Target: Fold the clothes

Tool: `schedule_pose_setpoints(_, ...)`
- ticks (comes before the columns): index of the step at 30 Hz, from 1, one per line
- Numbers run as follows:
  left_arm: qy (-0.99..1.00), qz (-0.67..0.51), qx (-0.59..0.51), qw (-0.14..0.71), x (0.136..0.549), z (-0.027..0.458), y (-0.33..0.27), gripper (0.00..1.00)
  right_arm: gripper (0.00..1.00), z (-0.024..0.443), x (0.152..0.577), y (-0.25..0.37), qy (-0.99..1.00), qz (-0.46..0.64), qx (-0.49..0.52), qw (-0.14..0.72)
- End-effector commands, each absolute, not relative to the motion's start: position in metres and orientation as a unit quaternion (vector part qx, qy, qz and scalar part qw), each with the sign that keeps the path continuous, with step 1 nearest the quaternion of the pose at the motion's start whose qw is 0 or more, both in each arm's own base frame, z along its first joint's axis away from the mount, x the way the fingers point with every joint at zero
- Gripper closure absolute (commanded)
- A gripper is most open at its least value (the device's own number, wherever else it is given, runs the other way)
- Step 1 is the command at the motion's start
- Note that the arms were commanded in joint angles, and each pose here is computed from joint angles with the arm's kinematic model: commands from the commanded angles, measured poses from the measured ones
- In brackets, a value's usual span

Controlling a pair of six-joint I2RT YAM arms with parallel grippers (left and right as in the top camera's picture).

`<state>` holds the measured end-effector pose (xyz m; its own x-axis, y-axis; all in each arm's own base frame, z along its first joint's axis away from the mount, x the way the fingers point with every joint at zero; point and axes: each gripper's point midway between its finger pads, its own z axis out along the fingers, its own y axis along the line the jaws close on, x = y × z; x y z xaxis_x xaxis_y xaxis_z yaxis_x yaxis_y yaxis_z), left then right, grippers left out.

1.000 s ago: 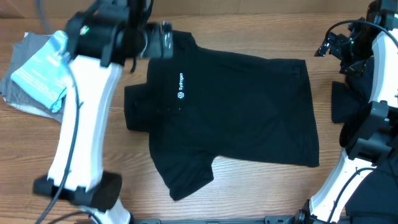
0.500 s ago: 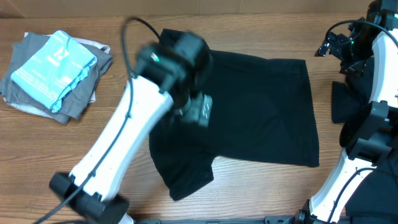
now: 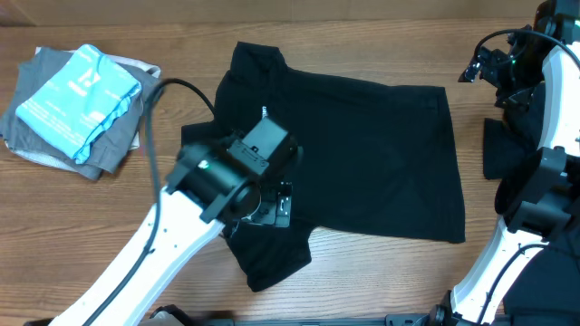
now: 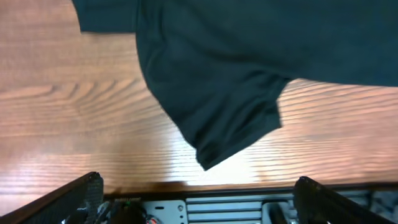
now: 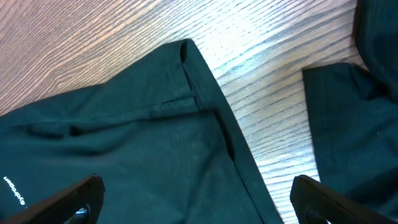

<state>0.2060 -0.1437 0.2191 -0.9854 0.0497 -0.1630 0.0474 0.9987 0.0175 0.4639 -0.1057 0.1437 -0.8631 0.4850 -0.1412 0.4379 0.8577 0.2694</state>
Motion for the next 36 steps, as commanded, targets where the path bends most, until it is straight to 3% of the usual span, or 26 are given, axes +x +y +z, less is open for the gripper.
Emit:
schedule_pose_setpoints(1, 0.997, 0.027, 0.001, 0.077, 0.211, 0.201, -0.135, 0.00, 0.00, 0.163, 0.475, -0.105, 0.954, 0.120, 0.234, 0.141)
schedule_pose_setpoints(4, 0.997, 0.010, -0.008, 0.082, 0.219, 0.188, -0.141, 0.00, 0.00, 0.167, 0.468, -0.080, 0.942, 0.188, 0.254, 0.111)
schedule_pose_setpoints(6, 0.997, -0.013, -0.013, 0.079, 0.223, 0.181, -0.148, 0.05, 0.00, 0.168, 0.449, -0.062, 0.937, 0.225, 0.260, 0.063)
schedule_pose_setpoints(10, 0.997, -0.041, -0.024, 0.069, 0.226, 0.173, -0.153, 0.11, 0.01, 0.167, 0.418, -0.052, 0.941, 0.229, 0.248, 0.001)
schedule_pose_setpoints(11, 0.996, -0.043, -0.026, 0.067, 0.227, 0.173, -0.152, 0.11, 0.32, 0.166, 0.415, -0.054, 0.946, 0.225, 0.234, -0.001)
schedule_pose_setpoints(12, 0.997, -0.045, -0.021, 0.066, 0.227, 0.173, -0.151, 0.09, 0.73, 0.164, 0.414, -0.056, 0.948, 0.220, 0.231, -0.002)
schedule_pose_setpoints(13, 0.997, -0.045, -0.016, 0.066, 0.227, 0.173, -0.151, 0.06, 0.84, 0.164, 0.413, -0.056, 0.946, 0.219, 0.237, -0.004)
schedule_pose_setpoints(15, 0.997, -0.039, 0.001, 0.070, 0.228, 0.173, -0.150, 0.00, 0.84, 0.165, 0.410, -0.056, 0.937, 0.219, 0.272, -0.013)
schedule_pose_setpoints(20, 0.997, -0.014, 0.013, 0.075, 0.229, 0.172, -0.141, 0.00, 0.78, 0.174, 0.388, -0.050, 0.930, 0.208, 0.303, -0.027)
schedule_pose_setpoints(28, 0.997, 0.006, 0.012, 0.076, 0.230, 0.159, -0.134, 0.00, 0.66, 0.164, 0.261, -0.054, 0.920, 0.093, 0.369, -0.098)
schedule_pose_setpoints(36, 0.996, 0.009, 0.012, 0.086, 0.235, 0.145, -0.134, 0.00, 0.59, 0.115, 0.214, -0.043, 0.899, 0.087, 0.396, -0.165)
